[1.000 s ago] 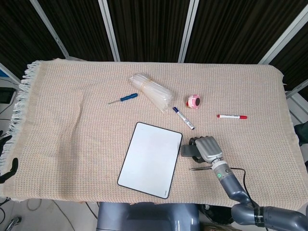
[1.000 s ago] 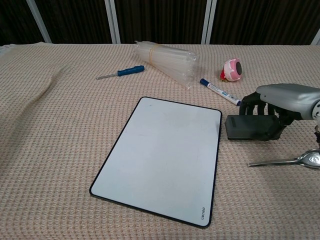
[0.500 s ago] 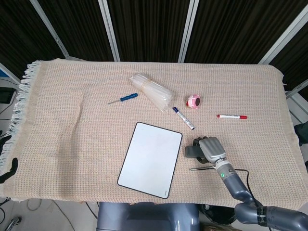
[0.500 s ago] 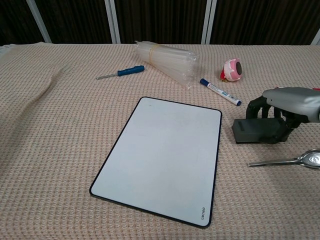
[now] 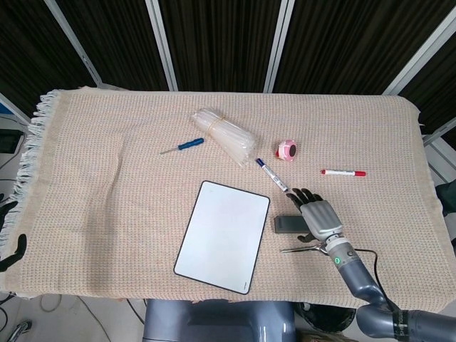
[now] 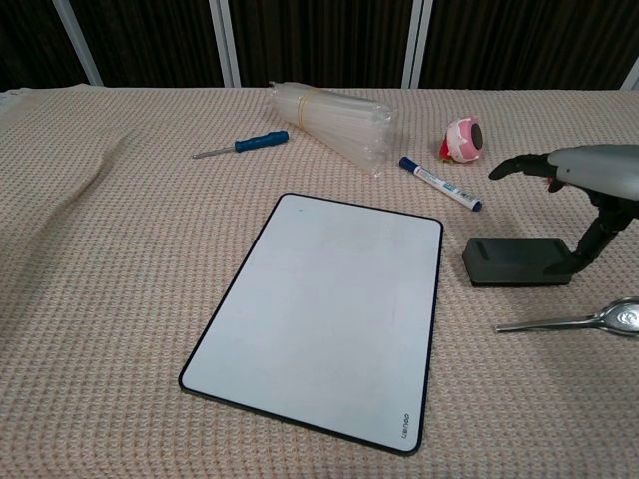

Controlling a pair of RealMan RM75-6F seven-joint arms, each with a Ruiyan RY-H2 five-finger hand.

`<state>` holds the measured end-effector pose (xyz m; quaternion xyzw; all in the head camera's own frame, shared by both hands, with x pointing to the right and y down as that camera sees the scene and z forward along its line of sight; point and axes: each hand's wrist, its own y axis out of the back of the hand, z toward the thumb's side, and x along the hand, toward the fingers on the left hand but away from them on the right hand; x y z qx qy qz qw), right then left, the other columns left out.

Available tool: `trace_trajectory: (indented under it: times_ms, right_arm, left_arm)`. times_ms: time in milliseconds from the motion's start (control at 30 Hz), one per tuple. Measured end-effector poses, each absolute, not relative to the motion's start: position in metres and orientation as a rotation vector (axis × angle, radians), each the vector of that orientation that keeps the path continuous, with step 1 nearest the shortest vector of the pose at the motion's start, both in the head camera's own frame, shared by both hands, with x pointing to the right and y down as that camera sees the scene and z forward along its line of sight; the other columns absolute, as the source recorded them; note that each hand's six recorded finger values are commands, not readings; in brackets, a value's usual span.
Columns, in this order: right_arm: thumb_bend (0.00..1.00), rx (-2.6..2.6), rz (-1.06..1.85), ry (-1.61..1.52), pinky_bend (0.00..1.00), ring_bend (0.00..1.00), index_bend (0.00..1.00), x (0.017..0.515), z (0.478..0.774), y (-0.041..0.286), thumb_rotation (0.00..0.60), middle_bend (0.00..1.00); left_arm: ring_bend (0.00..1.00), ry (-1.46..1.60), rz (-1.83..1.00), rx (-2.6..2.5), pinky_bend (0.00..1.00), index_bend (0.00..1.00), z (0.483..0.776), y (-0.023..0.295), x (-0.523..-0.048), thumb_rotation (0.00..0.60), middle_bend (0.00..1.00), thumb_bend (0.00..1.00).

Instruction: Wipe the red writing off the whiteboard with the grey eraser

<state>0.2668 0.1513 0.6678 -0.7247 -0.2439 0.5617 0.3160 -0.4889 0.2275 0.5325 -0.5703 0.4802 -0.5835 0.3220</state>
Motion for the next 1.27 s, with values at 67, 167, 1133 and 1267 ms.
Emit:
trace_trajectory:
  times_ms: [67, 167, 1133, 1267]
  right_arm:
    - [0.19, -1.879, 1.467, -0.673, 0.18, 0.06, 0.11, 0.273, 0.656, 0.148, 0.600, 0.06]
    - [0.19, -1.833, 1.457, -0.715, 0.17, 0.06, 0.10, 0.288, 0.636, 0.146, 0.600, 0.06]
    - [0.19, -1.367, 1.528, -1.041, 0.16, 0.06, 0.09, 0.429, 0.519, 0.241, 0.600, 0.06]
    - [0.19, -1.362, 1.537, -1.062, 0.15, 0.06, 0.08, 0.435, 0.520, 0.247, 0.600, 0.06]
  left_arm:
    - [0.00, 1.262, -1.531, -1.498, 0.00, 0.17, 0.532, 0.227, -0.489, 0.600, 0.02, 0.42]
    - [0.00, 1.263, -1.528, -1.499, 0.00, 0.17, 0.532, 0.227, -0.488, 0.600, 0.02, 0.42]
    - [0.00, 1.264, -1.507, -1.517, 0.00, 0.17, 0.533, 0.227, -0.482, 0.600, 0.02, 0.42]
    - [0.00, 1.262, -1.508, -1.516, 0.00, 0.17, 0.533, 0.227, -0.482, 0.600, 0.02, 0.42]
